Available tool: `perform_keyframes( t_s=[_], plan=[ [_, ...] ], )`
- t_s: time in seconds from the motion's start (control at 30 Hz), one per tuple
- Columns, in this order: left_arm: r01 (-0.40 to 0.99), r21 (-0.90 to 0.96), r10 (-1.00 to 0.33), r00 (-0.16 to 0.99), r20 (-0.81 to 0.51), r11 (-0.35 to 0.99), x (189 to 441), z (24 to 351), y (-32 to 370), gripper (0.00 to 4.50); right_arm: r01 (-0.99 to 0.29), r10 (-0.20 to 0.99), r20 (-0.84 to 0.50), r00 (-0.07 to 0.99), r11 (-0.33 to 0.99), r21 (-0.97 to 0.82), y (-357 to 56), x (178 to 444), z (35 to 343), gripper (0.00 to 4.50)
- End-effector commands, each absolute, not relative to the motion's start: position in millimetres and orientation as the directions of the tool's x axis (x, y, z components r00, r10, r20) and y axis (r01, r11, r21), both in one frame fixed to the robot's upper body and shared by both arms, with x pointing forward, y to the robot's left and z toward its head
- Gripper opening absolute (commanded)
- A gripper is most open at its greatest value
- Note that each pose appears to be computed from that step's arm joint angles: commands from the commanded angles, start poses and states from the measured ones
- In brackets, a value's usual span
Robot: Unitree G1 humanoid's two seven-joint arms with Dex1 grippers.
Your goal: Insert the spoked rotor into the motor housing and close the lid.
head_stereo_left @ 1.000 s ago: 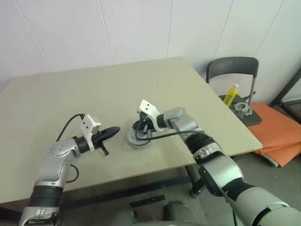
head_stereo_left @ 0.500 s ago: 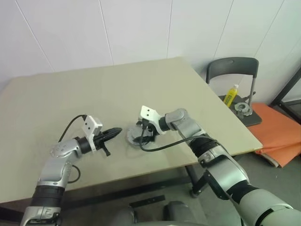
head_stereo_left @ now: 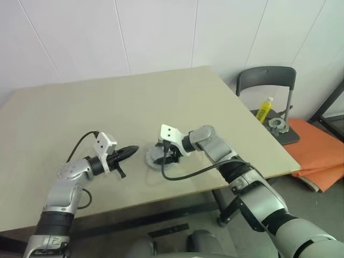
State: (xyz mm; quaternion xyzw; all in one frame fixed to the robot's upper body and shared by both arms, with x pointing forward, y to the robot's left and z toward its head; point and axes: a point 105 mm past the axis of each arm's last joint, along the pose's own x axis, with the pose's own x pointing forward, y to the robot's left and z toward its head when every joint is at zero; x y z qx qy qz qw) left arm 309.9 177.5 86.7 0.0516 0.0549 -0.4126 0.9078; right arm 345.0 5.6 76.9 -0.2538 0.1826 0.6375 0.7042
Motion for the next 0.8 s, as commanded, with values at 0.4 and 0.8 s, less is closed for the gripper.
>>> perform_keyframes(
  t_s=[0.4, 0.8],
  plan=[
    [0.785, 0.033, -0.785, 0.620, -0.023, 0.619, 306.9, 116.8, 169.9, 0.00, -0.998, 0.833, -0.554, -0.012, 0.025, 0.059, -1.5, 339.4, 76.6, 3.19],
    [0.825, 0.027, -0.823, 0.565, -0.055, 0.564, 295.9, 117.8, 171.3, 0.00, -0.990, 0.820, -0.555, 0.141, 0.122, -0.072, 5.5, 361.5, 73.8, 3.19]
  ],
)
